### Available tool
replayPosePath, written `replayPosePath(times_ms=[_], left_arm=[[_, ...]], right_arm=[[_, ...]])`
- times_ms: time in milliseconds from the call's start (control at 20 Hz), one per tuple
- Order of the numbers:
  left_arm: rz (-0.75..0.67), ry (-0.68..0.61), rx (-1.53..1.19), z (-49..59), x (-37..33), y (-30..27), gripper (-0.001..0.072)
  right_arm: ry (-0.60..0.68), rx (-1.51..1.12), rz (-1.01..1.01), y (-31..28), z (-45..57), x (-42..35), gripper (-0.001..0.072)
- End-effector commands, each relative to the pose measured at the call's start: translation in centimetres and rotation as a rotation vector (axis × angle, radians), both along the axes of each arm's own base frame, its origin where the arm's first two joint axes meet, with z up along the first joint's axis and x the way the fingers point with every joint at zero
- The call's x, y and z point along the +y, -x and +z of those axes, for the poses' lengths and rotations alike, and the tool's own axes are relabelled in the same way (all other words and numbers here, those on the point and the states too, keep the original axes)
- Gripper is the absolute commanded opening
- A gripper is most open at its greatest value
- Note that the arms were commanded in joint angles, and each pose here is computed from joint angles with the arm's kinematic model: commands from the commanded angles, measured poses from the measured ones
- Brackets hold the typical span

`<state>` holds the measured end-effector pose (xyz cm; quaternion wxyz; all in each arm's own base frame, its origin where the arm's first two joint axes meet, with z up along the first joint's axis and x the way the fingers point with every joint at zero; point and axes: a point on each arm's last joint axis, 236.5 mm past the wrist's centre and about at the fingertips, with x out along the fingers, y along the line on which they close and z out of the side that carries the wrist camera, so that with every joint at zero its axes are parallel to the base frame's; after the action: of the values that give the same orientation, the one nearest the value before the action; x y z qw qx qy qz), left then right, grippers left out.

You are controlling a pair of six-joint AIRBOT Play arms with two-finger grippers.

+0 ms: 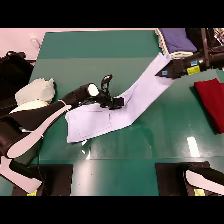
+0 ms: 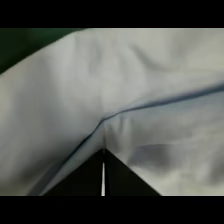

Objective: Fold the shirts.

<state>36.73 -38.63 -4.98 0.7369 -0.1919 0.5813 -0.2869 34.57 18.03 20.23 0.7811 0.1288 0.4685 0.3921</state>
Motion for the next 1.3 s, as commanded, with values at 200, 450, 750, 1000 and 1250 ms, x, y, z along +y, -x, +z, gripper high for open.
replayPosePath(times_ms=[200,450,750,1000,1250], left_arm=[[0.02,-0.002,-0.009,2.0,2.5,-1.8,0.0023],[0.216,-0.09,-0.293,14.7,17.7,-7.8,0.0023],[0.487,-0.18,-0.576,27.4,32.1,-6.2,0.0024],[0.471,-0.172,-0.556,27.5,31.9,-5.3,0.0024],[0.453,-0.181,-0.525,26.8,31.7,-4.7,0.0024]], right_arm=[[-0.057,-0.071,0.188,4.1,2.5,10.1,0.0018],[-0.083,-0.043,0.366,8.3,-0.5,19.5,0.0017],[-0.085,-0.041,0.545,14.3,-7.3,31.8,0.0306],[0.046,-0.017,0.422,8.4,-9.2,26.4,0.0309],[0.165,0.218,0.064,2.3,-17.8,10.8,0.0438]])
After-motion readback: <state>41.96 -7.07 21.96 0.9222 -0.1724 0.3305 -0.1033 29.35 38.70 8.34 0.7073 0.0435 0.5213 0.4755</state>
